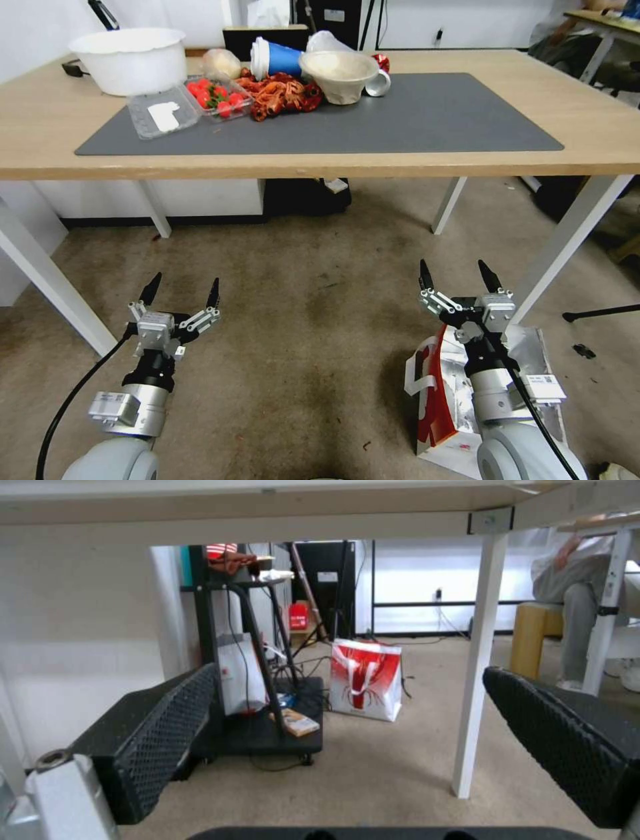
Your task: Pick up the food delivery bag from the floor and place it on the table.
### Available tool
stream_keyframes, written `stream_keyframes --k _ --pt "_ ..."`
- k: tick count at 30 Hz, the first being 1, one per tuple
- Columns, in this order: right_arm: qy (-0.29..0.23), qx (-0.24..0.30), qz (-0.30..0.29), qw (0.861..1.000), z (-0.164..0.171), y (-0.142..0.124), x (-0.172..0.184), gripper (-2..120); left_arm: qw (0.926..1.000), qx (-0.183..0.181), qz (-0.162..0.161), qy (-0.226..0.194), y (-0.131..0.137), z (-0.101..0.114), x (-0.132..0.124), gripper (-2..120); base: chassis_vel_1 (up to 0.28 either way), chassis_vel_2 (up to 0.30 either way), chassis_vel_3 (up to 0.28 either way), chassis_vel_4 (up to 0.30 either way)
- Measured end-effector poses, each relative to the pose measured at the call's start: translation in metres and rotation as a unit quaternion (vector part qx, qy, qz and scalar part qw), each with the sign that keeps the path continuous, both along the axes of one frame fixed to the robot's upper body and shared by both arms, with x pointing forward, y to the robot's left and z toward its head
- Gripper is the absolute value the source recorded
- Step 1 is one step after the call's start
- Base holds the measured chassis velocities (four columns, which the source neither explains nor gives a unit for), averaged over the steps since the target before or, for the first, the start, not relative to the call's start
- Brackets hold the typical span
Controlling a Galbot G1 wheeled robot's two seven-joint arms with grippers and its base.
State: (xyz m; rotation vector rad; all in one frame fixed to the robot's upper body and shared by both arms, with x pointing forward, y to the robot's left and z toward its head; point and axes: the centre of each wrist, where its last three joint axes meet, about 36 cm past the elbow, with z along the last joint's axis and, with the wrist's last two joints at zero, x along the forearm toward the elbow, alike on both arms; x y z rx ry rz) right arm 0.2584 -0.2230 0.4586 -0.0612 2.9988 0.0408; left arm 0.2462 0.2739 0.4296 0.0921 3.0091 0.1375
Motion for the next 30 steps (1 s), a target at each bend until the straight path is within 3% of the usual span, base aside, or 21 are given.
stream_keyframes --k 30 --pt "0.006 0.001 -0.002 1.000 -0.0043 -0.0008 0.0006 100 1.0000 0.001 -0.001 0.003 -0.0004 -0.0033 0.0007 99 0.000 0.000 0.000 0.000"
